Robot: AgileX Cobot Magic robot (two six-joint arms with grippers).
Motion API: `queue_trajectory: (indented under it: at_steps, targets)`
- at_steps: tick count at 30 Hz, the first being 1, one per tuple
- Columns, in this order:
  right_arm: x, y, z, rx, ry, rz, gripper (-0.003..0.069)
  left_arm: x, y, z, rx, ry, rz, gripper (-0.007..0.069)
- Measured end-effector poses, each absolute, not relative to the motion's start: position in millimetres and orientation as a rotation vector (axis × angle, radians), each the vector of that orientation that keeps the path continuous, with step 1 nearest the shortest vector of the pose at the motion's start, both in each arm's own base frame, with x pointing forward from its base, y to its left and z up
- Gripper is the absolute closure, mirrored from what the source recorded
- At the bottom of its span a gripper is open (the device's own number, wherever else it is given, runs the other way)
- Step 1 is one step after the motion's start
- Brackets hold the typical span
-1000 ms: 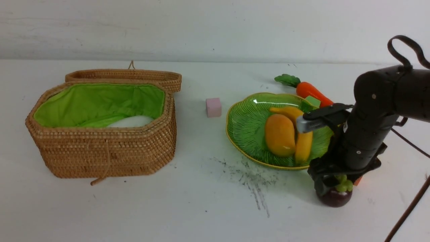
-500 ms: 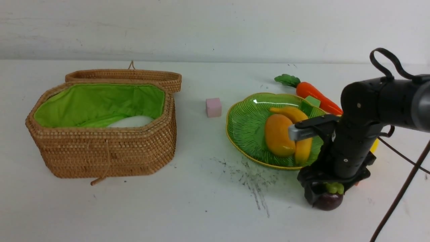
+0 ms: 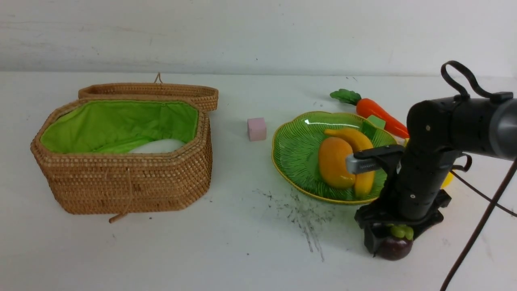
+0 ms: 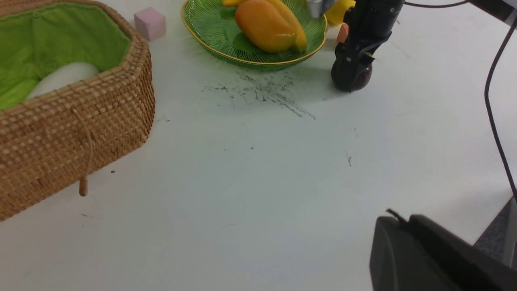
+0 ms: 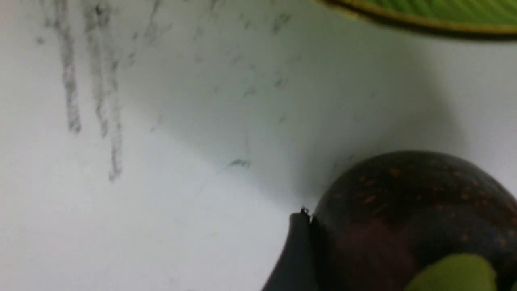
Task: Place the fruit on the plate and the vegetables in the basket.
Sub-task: Use the right arm to grab a mangosteen and put it into the right plate
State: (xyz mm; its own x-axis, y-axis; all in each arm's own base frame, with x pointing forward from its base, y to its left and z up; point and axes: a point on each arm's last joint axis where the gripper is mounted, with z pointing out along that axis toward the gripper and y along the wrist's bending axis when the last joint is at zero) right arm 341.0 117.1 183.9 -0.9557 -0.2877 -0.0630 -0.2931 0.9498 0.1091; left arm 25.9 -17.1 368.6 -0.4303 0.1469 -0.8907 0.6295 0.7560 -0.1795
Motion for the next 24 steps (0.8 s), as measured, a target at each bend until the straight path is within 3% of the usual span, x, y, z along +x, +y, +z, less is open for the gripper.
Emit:
queue_trajectory:
  at_steps: [3, 4, 6, 7, 10, 13, 17, 24]
  targets:
    - [338.2, 119.8, 203.5, -0.432, 3.050, 0.242, 0.0067, 26.1, -16.9, 368.6, 0.588, 1.970, -0.615, 0.0602]
    - [336.8, 123.9, 228.2, -0.409, 3.004, 0.320, 0.0067, 26.5, -16.6, 368.7, 0.587, 1.968, -0.607, 0.0601]
    - [336.1, 128.4, 247.5, -0.413, 2.950, 0.369, 0.0067, 26.9, -16.3, 368.8, 0.586, 1.965, -0.601, 0.0601]
    - [335.6, 136.3, 273.7, -0.441, 2.860, 0.414, 0.0067, 27.6, -15.6, 368.9, 0.584, 1.962, -0.587, 0.0601]
    - [337.4, 152.8, 310.5, -0.514, 2.687, 0.445, 0.0067, 28.2, -15.3, 369.5, 0.583, 1.954, -0.579, 0.0599]
    - [348.4, 173.6, 331.1, -0.590, 2.465, 0.448, 0.0067, 28.5, -15.4, 370.0, 0.581, 1.947, -0.580, 0.0597]
    - [372.5, 186.1, 317.9, -0.607, 2.326, 0.414, 0.0067, 28.7, -15.5, 370.5, 0.580, 1.942, -0.580, 0.0596]
    - [421.6, 195.3, 246.3, -0.611, 2.256, 0.275, 0.0067, 29.4, -16.4, 373.2, 0.573, 1.910, -0.592, 0.0589]
